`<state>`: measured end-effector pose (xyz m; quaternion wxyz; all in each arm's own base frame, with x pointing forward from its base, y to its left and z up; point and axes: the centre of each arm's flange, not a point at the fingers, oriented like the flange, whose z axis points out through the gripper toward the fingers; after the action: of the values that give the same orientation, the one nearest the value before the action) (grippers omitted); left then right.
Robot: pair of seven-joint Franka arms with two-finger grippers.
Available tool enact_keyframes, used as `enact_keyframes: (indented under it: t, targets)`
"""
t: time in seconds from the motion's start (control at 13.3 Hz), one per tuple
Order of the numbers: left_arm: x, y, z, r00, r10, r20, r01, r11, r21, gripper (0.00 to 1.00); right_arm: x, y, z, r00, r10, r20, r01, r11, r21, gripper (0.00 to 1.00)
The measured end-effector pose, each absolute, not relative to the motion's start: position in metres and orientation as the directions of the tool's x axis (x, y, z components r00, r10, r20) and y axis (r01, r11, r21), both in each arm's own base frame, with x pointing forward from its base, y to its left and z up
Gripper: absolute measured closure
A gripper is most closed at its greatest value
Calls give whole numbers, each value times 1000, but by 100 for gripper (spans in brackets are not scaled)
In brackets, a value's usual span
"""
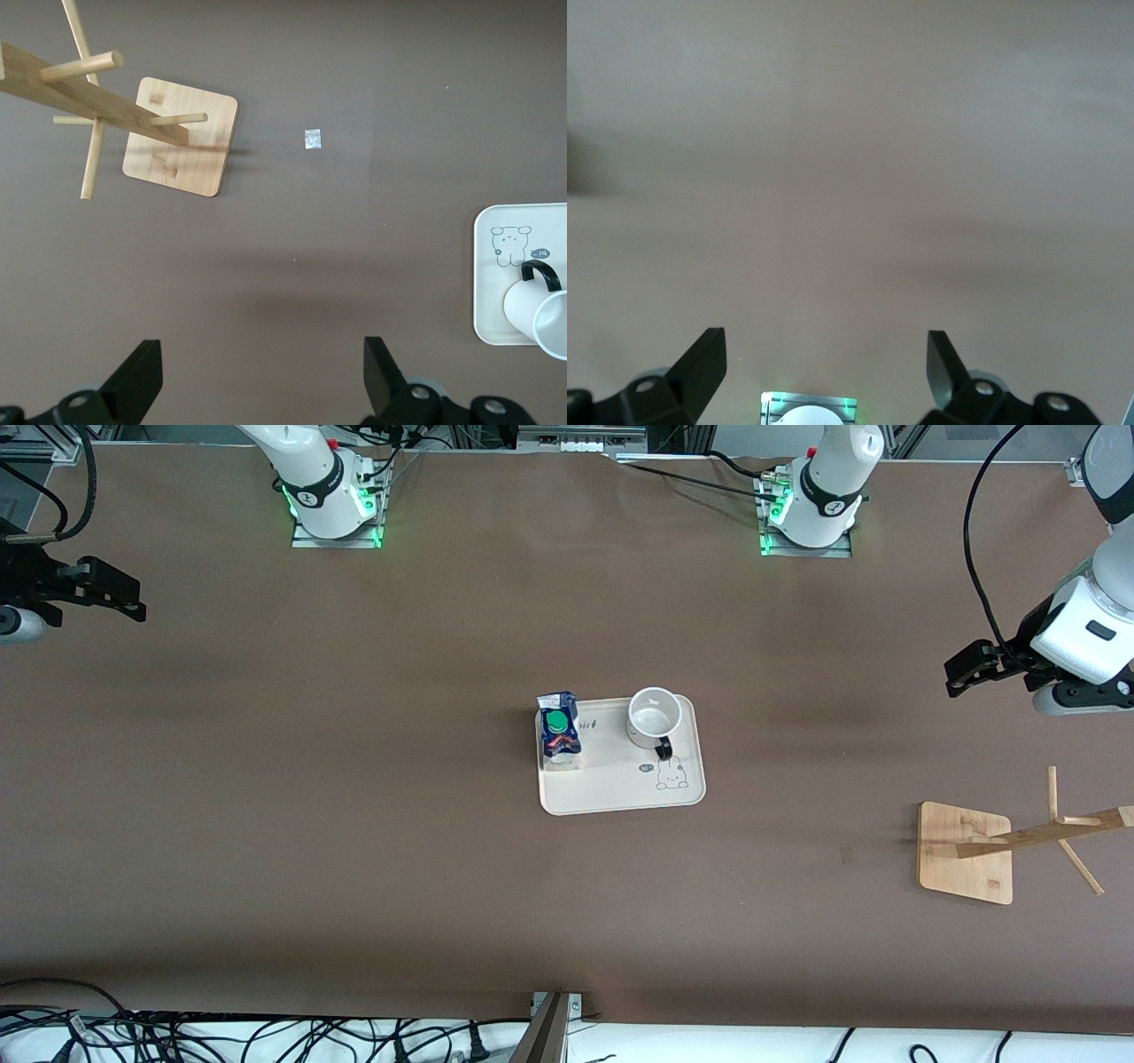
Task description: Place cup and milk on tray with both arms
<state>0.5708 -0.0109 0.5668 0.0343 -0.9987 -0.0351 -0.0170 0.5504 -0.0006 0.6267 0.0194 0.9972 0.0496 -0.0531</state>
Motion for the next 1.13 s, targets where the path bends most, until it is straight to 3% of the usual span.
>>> enact_keyframes:
  t: [1.13]
  targets:
    - [559, -43, 567, 998, 36, 42, 39, -997, -66, 0, 550, -1, 627, 989, 97, -108, 101, -994, 33, 0]
